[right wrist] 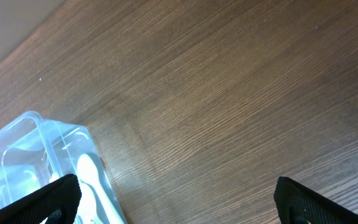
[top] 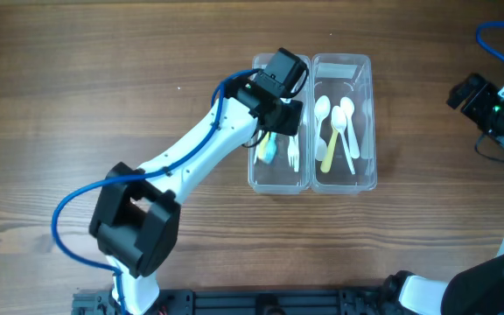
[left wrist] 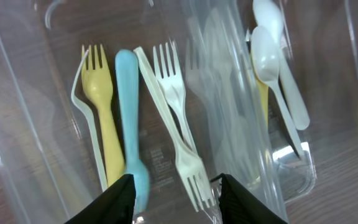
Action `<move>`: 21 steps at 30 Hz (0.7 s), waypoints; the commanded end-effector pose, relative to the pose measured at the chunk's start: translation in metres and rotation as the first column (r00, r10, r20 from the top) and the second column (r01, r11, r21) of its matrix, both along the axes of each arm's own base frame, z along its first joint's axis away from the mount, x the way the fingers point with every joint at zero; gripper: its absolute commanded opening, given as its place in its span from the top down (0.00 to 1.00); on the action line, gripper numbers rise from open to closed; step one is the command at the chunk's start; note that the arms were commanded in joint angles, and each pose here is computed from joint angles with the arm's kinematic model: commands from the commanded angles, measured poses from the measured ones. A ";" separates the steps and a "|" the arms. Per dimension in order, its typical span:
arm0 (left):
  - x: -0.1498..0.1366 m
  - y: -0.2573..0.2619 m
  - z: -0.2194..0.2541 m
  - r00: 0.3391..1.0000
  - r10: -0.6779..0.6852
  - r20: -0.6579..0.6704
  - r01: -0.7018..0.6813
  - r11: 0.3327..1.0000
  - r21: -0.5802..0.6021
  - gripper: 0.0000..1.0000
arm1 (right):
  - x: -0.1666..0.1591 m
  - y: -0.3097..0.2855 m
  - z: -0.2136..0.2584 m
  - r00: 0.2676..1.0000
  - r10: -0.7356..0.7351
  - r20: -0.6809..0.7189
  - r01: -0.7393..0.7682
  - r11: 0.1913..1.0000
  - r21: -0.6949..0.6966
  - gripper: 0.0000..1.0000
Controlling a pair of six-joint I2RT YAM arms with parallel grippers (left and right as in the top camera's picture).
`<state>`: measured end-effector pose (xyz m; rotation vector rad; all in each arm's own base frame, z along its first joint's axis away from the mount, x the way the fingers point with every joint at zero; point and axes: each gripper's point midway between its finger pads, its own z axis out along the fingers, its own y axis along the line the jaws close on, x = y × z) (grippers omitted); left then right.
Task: Pack container
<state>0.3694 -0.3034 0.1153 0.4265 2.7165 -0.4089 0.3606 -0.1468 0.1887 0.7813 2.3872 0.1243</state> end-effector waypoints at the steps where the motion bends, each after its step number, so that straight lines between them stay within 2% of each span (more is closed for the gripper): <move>1: 0.008 0.005 0.079 0.992 0.031 0.126 -0.016 0.993 -0.119 0.51 | 0.002 0.001 0.007 1.000 -0.007 0.020 0.007 1.000 0.003 0.00; 3: 0.005 0.019 0.100 0.987 0.044 0.153 -0.024 0.992 -0.126 0.49 | 0.004 0.000 0.009 0.999 -0.021 0.030 0.021 1.000 0.010 0.00; 6: -0.003 0.059 0.125 0.979 0.111 0.172 -0.096 0.991 -0.095 0.46 | 0.009 -0.003 0.013 0.982 -0.178 0.066 0.169 0.978 0.122 0.00; 8: -0.004 0.087 0.131 0.970 0.163 0.179 -0.157 0.986 -0.050 0.43 | 0.010 0.000 0.013 0.974 -0.217 0.068 0.202 0.964 0.172 0.00; 10: -0.008 0.123 0.132 0.960 0.227 0.166 -0.233 0.972 0.012 0.41 | 0.016 0.019 0.017 0.989 -0.108 0.096 0.084 0.971 0.225 0.00; 14: -0.013 0.160 0.134 0.946 0.293 0.137 -0.302 0.952 0.047 0.41 | 0.019 0.034 0.021 0.989 0.050 0.136 -0.077 0.977 0.199 0.00; 18: -0.019 0.191 0.162 0.936 0.274 0.221 -0.292 0.955 0.053 0.41 | 0.018 0.051 0.040 0.953 0.216 0.213 -0.247 0.960 0.131 0.00; 21: -0.033 0.216 0.199 0.893 0.308 0.329 -0.336 0.942 0.028 0.40 | 0.011 0.065 0.074 0.903 0.302 0.306 -0.336 0.940 0.064 0.00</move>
